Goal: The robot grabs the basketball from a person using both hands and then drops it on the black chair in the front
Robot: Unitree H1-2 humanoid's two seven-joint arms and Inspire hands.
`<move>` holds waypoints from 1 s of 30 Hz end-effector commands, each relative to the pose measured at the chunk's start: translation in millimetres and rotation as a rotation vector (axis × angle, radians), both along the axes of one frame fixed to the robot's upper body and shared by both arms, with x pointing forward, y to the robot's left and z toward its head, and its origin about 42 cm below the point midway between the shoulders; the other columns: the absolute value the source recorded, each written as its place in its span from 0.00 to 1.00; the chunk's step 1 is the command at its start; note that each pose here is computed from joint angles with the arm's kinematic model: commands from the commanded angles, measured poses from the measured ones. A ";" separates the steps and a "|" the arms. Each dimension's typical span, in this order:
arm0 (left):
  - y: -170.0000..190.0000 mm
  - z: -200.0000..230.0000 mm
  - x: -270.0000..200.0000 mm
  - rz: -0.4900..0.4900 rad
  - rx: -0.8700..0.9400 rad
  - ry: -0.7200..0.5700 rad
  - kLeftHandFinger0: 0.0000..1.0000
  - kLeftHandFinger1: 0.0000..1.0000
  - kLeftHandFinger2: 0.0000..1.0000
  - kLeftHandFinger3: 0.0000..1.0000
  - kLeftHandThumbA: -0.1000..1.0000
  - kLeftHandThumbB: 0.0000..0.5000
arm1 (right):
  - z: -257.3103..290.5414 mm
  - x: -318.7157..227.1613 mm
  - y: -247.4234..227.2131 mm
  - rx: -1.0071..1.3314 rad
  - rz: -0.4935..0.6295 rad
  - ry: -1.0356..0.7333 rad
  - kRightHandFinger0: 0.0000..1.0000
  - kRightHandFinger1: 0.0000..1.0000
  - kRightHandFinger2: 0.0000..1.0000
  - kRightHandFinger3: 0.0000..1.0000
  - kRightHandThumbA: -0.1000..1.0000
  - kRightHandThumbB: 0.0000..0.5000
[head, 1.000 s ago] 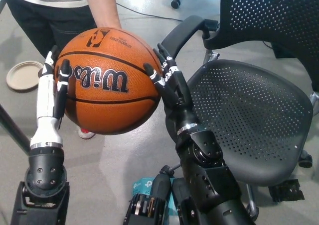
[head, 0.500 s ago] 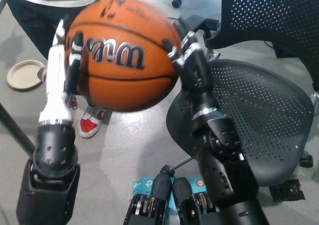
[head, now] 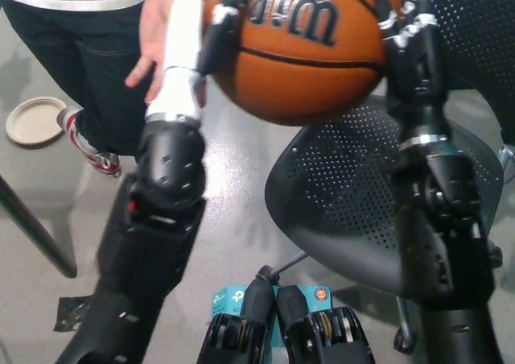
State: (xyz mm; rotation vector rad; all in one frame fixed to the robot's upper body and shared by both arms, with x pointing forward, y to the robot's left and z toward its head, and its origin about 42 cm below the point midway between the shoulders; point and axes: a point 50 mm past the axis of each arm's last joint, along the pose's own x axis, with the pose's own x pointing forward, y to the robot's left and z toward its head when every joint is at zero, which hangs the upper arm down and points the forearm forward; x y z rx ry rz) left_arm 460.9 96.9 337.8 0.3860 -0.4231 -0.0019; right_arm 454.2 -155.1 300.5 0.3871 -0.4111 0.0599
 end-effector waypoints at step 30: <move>-198.0 -17.7 40.2 -0.380 0.052 0.287 1.00 1.00 1.00 1.00 1.00 0.32 | -8.6 47.7 -69.4 0.145 0.091 0.136 1.00 1.00 1.00 1.00 1.00 0.42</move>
